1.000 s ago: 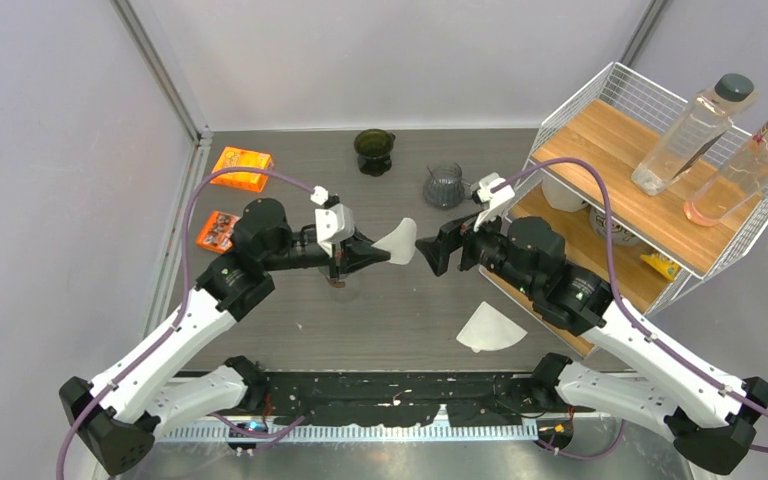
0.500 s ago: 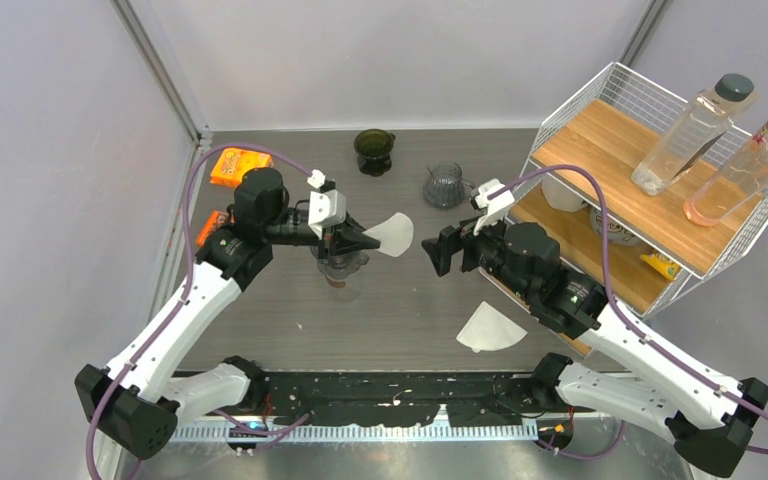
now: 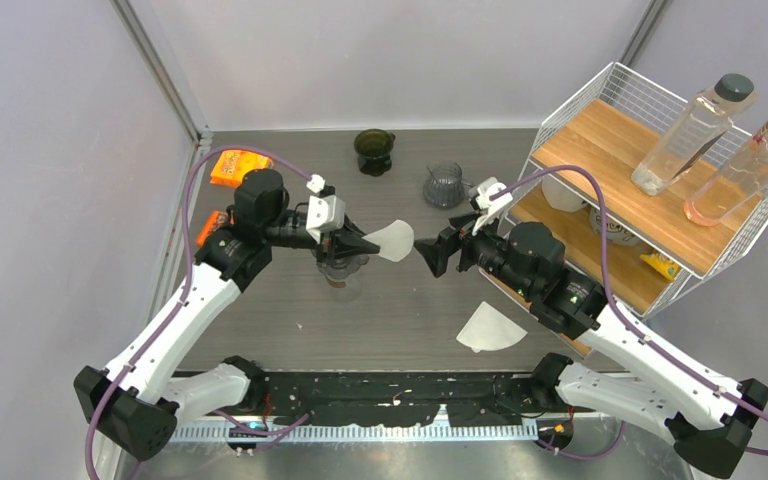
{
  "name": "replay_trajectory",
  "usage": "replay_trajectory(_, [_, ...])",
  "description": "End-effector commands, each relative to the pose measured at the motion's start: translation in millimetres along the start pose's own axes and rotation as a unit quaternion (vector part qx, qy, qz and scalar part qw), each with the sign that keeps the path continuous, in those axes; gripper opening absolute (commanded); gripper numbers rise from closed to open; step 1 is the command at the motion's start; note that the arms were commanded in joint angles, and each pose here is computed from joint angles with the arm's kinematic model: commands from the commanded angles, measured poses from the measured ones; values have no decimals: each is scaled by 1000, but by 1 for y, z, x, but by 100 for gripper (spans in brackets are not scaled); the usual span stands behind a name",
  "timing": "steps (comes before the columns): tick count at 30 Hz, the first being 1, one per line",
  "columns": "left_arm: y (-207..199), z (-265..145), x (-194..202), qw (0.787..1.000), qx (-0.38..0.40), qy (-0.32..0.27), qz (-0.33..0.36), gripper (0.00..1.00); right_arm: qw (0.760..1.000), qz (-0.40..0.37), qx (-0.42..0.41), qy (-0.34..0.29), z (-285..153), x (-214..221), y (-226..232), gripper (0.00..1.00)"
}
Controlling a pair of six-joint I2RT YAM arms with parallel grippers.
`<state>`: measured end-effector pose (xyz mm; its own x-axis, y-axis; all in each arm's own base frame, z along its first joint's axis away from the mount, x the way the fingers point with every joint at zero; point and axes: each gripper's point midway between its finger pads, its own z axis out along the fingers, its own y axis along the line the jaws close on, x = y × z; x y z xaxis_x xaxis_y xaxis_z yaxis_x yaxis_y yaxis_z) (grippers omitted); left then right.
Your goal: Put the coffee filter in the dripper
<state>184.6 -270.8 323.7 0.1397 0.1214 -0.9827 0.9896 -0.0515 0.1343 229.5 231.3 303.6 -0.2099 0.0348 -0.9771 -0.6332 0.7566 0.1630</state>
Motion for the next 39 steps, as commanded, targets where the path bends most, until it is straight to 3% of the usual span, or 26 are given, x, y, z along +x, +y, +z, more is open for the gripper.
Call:
replay_trajectory(1, [-1,-2,-18,999,2,-23,23,0,999,9,-31,-40,-3,-23,12,96])
replay_trajectory(13, [-1,-2,-17,999,-4,-27,23,0,999,13,-23,-22,0,-16,10,96])
replay_trajectory(30, [9,1,-14,1000,-19,-24,0,0,993,10,-114,-34,-12,-24,41,95])
replay_trajectory(39, [10,2,-17,999,-19,-31,-13,0,994,14,-98,-44,-8,-29,36,95])
